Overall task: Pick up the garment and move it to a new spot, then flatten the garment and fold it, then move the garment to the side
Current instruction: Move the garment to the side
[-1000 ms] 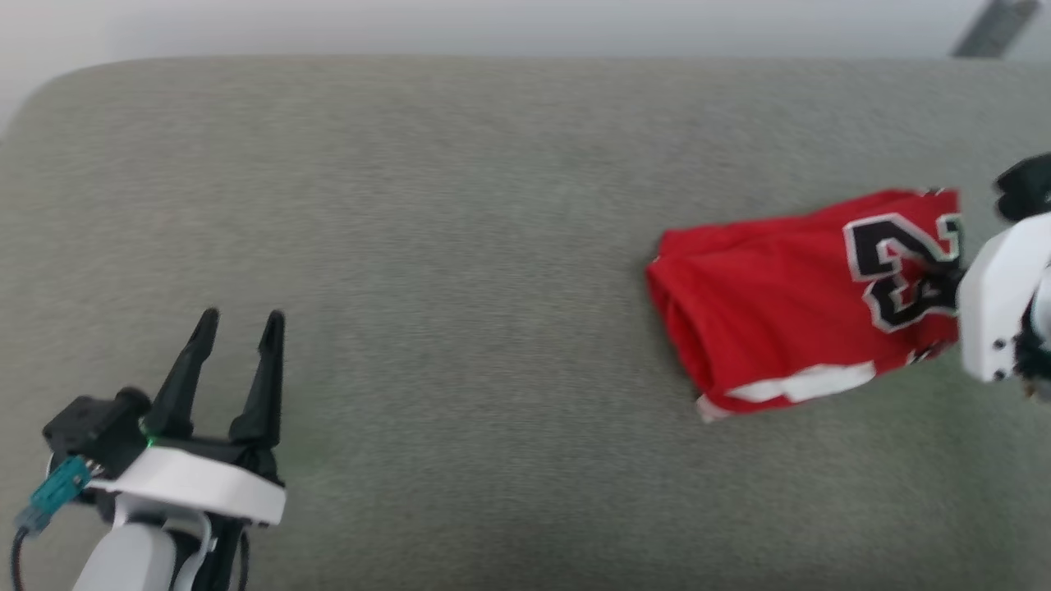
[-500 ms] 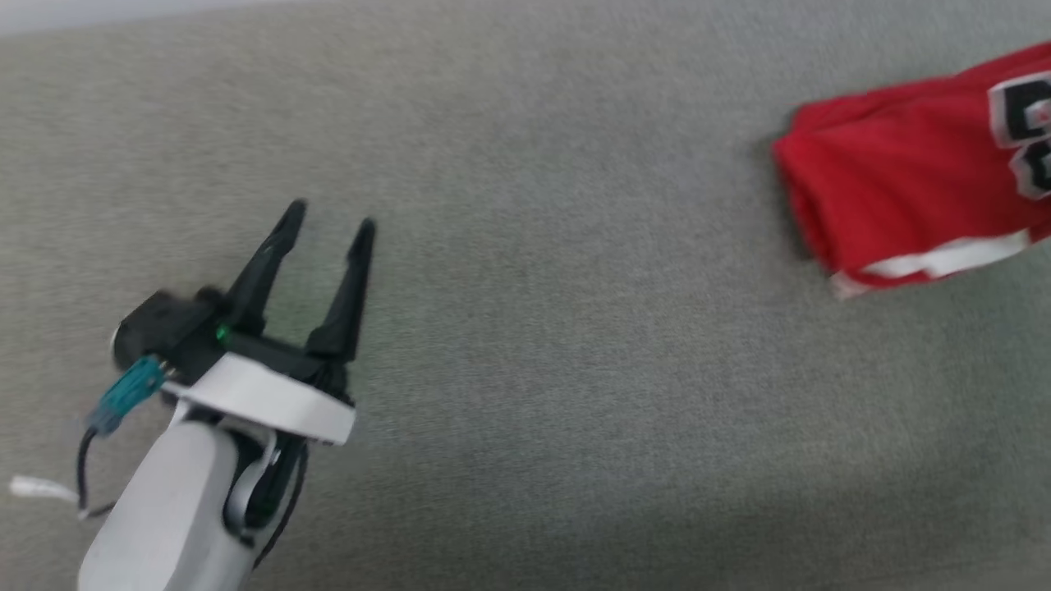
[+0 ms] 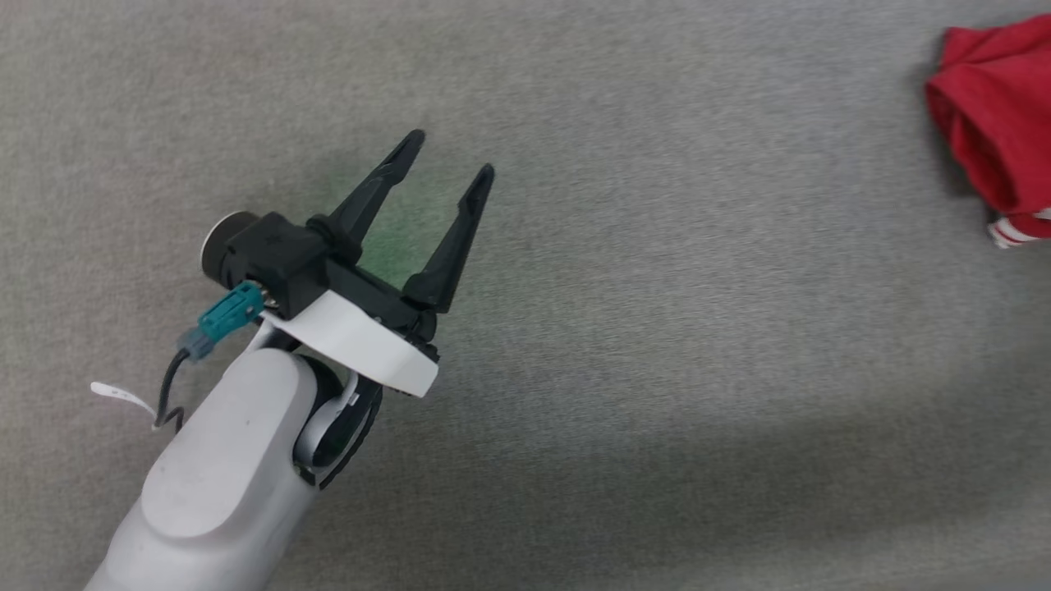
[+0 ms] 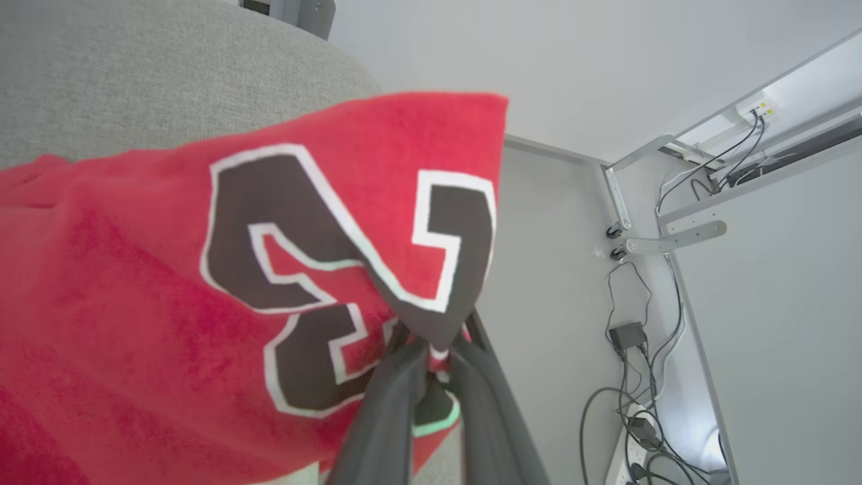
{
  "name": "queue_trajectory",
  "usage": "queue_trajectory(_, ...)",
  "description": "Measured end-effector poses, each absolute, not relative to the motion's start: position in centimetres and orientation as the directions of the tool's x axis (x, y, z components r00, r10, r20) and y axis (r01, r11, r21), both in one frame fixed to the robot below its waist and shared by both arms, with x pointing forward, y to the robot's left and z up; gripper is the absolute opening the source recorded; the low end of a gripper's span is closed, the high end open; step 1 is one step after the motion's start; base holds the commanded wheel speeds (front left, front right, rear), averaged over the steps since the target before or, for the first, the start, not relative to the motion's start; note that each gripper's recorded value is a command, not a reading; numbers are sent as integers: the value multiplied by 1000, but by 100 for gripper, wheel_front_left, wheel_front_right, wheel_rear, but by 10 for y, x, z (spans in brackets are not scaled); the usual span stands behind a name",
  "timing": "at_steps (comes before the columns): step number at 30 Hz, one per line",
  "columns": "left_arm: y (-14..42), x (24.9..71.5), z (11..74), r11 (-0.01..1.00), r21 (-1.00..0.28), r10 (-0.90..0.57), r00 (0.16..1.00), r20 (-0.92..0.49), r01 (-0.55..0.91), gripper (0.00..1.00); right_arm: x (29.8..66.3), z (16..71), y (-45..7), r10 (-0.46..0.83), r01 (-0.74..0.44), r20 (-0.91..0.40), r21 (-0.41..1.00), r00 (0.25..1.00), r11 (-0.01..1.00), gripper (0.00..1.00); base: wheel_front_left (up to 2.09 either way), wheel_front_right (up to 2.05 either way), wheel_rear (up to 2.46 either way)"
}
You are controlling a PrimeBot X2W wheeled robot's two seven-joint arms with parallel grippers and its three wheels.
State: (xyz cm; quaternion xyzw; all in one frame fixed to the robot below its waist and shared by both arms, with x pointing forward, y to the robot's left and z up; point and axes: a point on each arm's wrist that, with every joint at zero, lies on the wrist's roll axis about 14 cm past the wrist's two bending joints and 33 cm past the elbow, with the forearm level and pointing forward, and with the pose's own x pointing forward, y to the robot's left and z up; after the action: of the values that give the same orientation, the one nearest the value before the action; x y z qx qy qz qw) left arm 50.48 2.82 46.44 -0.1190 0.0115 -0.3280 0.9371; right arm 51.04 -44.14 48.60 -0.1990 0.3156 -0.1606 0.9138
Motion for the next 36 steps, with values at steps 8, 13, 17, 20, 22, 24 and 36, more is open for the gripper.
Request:
queue_trajectory(8, 45, 510, 452, 781, -229, -593, 805, 20, 581, 100, 521, 437, -441, -438, 192, -562, -443, 702, 876, 0, 0, 0, 0)
queue_trajectory(13, 59, 513, 452, 805, -222, -561, 827, 16, 550, 100, 525, 427, -438, -440, 205, -565, -432, 698, 879, 100, 0, 0, 0)
queue_trajectory(17, 71, 512, 460, 824, -218, -531, 847, 24, 523, 100, 527, 436, -435, -435, 238, -544, -396, 717, 887, 100, 0, 0, 0)
queue_trajectory(20, 81, 509, 466, 838, -219, -506, 862, 29, 500, 100, 529, 449, -431, -422, 273, -508, -344, 751, 898, 100, 0, 0, 0)
queue_trajectory(22, 86, 505, 470, 846, -221, -491, 870, 31, 485, 100, 529, 455, -426, -409, 278, -491, -319, 769, 906, 100, 0, 0, 0)
queue_trajectory(24, 93, 501, 474, 854, -220, -476, 879, 33, 471, 100, 531, 464, -419, -390, 281, -454, -290, 801, 915, 100, 0, 0, 0)
queue_trajectory(36, 142, 470, 508, 910, -218, -341, 936, 86, 352, 100, 525, 503, -347, -195, 169, -231, -129, 953, 977, 100, 0, 0, 0)
